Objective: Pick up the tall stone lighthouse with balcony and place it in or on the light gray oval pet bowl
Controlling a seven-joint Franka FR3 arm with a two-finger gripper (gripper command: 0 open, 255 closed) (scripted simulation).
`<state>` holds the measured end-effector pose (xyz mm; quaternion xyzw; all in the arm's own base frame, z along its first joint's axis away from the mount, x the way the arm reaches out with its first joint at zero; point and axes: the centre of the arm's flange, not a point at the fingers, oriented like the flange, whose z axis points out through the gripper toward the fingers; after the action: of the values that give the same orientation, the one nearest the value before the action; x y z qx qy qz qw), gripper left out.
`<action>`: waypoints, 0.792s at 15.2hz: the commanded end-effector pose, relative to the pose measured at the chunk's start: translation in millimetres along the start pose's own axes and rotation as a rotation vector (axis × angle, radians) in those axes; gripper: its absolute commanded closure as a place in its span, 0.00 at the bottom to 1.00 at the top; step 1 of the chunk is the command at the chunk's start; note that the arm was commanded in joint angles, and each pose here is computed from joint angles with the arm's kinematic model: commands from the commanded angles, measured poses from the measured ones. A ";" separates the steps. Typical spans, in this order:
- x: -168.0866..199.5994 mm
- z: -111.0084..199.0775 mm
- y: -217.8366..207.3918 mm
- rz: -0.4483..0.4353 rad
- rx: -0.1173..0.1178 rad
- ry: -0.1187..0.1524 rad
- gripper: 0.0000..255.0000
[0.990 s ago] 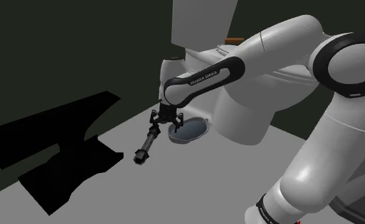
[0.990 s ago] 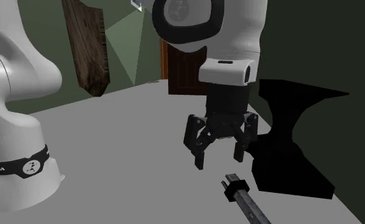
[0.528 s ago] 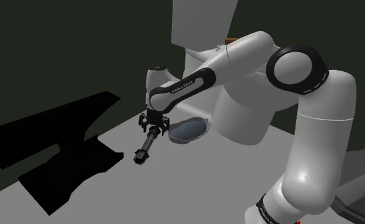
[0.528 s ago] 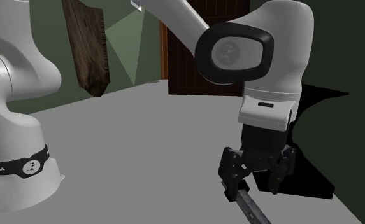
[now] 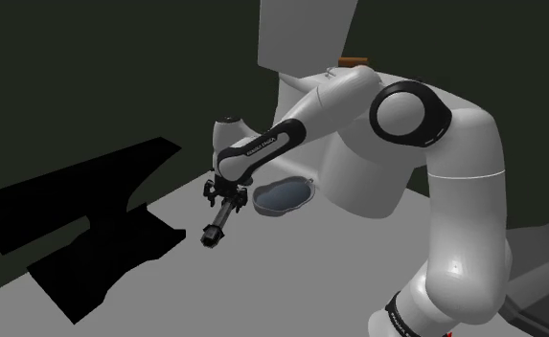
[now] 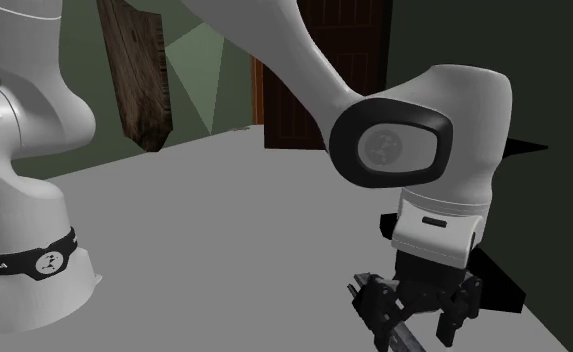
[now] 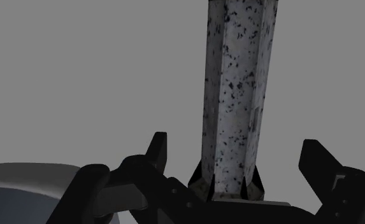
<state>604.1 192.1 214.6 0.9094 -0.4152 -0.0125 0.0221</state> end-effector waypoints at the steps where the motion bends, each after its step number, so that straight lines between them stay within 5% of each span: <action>1: 0.3 10.6 0.2 0.000 0.000 0.000 0.00; 10: 0.2 13.7 0.2 0.000 0.000 0.000 0.00; 11: 0.2 13.7 0.2 0.000 0.000 0.000 1.00; 12: 0.2 13.7 0.2 0.000 0.000 0.000 1.00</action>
<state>603.5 191.5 201.1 0.9094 -0.4152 -0.0122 0.0219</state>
